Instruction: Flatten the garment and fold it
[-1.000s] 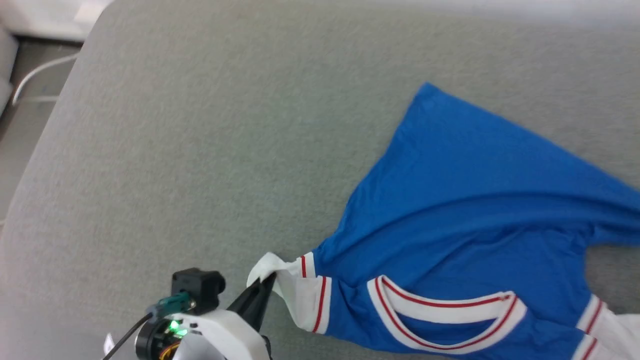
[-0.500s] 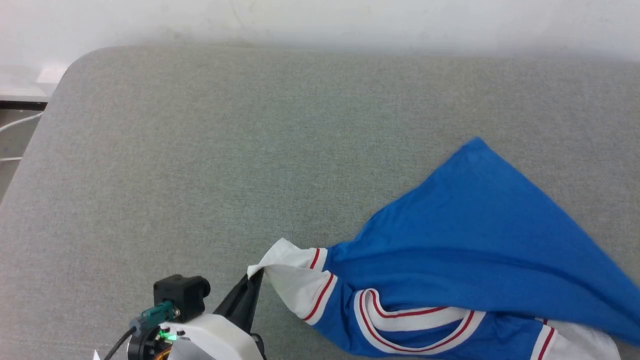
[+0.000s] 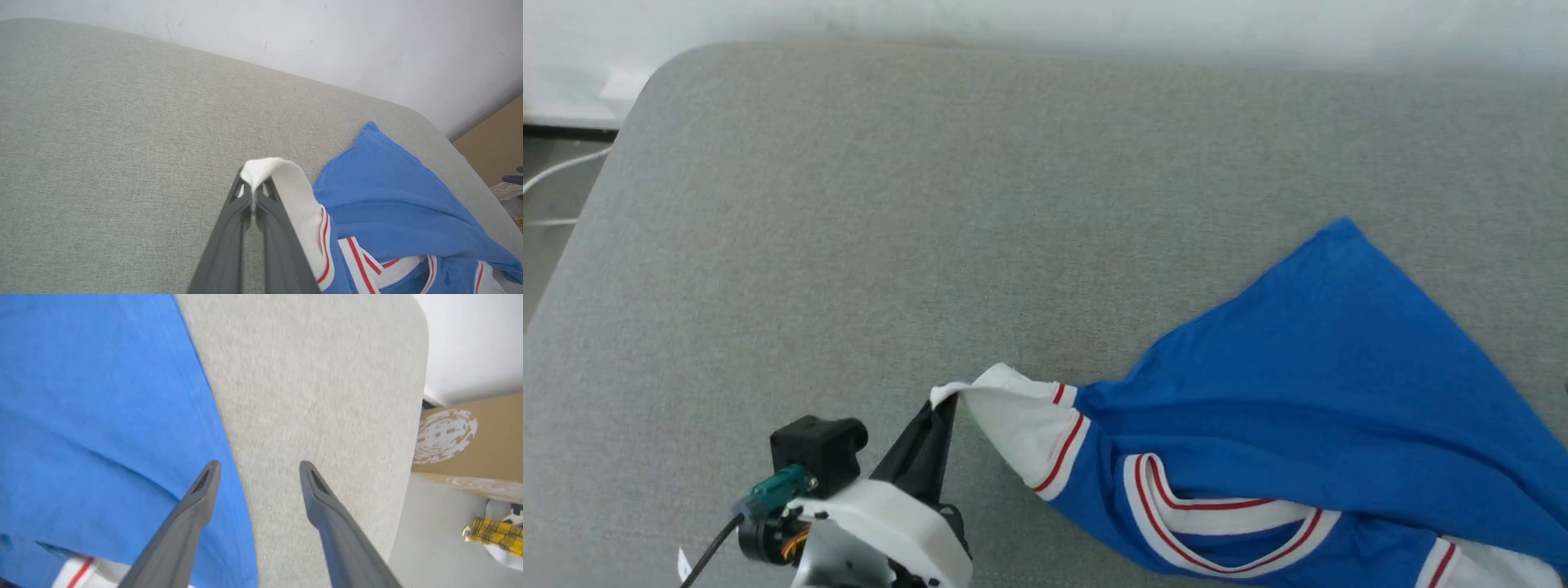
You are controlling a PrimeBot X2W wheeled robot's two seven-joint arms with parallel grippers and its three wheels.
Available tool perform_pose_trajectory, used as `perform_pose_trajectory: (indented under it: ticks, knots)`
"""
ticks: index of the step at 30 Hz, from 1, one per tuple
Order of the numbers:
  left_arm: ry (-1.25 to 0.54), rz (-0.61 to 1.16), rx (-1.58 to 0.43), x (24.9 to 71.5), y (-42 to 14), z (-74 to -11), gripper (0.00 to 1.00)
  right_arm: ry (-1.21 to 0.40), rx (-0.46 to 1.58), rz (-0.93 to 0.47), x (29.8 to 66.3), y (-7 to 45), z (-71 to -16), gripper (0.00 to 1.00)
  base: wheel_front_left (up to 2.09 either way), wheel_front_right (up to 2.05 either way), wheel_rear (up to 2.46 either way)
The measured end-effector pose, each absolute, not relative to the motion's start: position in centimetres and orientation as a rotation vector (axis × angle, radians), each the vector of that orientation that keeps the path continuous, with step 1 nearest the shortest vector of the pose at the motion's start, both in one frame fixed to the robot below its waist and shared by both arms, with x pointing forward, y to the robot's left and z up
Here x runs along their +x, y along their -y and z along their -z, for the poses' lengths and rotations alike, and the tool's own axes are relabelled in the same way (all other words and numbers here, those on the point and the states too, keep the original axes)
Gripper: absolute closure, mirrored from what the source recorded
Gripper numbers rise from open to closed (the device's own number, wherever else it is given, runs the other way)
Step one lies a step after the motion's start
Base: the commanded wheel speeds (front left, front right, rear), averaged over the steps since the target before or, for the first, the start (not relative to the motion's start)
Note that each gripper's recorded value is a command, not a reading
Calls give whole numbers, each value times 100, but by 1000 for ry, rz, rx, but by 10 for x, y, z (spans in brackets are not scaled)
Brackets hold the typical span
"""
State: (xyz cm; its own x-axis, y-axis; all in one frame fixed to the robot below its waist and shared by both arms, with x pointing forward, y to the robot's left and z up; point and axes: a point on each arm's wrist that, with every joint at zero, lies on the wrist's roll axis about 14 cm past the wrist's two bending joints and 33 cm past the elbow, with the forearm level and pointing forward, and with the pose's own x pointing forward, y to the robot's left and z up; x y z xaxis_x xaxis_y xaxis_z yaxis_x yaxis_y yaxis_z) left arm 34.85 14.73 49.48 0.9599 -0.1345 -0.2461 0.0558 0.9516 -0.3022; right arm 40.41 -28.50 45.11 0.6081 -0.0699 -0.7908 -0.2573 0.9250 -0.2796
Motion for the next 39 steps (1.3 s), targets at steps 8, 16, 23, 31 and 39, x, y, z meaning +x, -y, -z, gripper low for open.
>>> perform_pose_trajectory:
  ticks: [8, 16, 23, 31, 39]
  knots:
    - [-256, 106, -308, 359, -138, -496, 100, -761, -429, -328, 479, 198, -477, 0, 0, 0, 0]
    - [-292, 74, -310, 365, -138, -476, 100, -842, -491, -420, 522, 157, -437, 0, 0, 0, 0]
    - [-333, 8, -311, 362, -149, -457, 100, -912, -549, -432, 552, 148, -401, 0, 0, 0, 0]
    - [-370, -46, -311, 357, -157, -442, 100, -1000, -623, -492, 552, 140, -364, 93, 0, 0, 0]
    - [-350, -32, -287, 362, -159, -447, 100, -942, -598, -539, 548, 132, -367, 100, 0, 0, 0]
